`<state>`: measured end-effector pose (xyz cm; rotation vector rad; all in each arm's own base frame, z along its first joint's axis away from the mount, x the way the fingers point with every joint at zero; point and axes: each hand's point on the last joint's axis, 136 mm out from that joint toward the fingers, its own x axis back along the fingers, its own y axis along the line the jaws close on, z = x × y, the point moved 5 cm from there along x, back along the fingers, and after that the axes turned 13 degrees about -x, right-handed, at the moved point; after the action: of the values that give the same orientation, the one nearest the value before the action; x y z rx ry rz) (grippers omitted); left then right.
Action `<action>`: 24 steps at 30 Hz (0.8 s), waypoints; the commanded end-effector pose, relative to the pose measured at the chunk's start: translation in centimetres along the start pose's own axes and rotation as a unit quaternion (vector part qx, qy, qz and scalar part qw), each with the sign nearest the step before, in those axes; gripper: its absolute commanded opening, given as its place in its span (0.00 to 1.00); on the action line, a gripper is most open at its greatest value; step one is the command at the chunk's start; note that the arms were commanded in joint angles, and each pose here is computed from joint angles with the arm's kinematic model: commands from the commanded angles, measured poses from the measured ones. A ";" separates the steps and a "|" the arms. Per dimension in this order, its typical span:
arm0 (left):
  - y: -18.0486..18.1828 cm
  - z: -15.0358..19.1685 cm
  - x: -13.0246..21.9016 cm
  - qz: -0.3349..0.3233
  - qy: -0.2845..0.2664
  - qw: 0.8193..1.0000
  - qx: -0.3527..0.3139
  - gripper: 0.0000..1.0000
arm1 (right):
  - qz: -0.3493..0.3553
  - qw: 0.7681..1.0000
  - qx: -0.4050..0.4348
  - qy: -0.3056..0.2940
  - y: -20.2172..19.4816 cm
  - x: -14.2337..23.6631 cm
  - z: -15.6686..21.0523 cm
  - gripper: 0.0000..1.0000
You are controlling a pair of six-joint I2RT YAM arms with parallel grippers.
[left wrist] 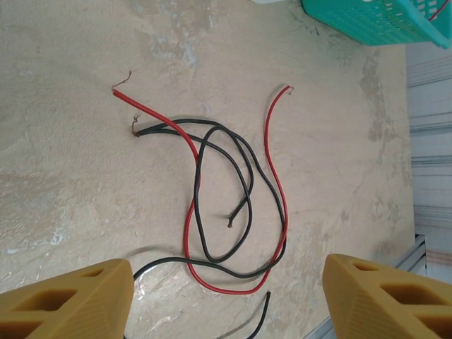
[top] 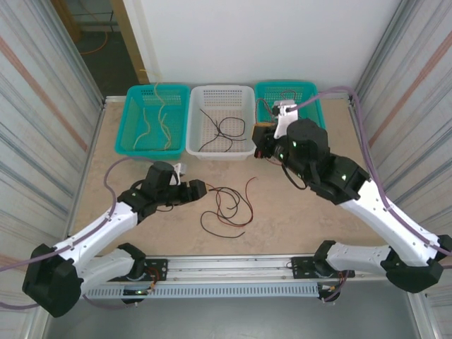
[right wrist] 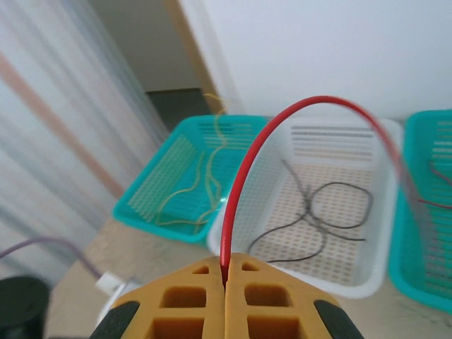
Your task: Untangle the cables
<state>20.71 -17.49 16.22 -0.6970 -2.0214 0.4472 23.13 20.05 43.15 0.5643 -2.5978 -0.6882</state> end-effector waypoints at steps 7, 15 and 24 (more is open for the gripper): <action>-0.3 1.2 -1.0 0.004 0.024 1.000 -0.014 0.61 | 0.078 0.995 -0.059 -0.011 -6.4 -3.1 -6.6 0.02; -0.5 1.4 -1.3 0.005 0.038 0.999 -0.035 0.54 | 0.117 0.987 -0.104 0.018 -12.2 -8.5 -9.3 0.02; -0.2 2.0 -1.8 -0.010 0.065 0.997 -0.049 0.55 | 0.151 0.977 -0.132 0.067 -16.9 -14.5 -10.2 0.30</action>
<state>19.79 -18.74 14.21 -0.7400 -1.9545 0.3334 44.27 9.32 38.84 0.1003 -2.4046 -0.8316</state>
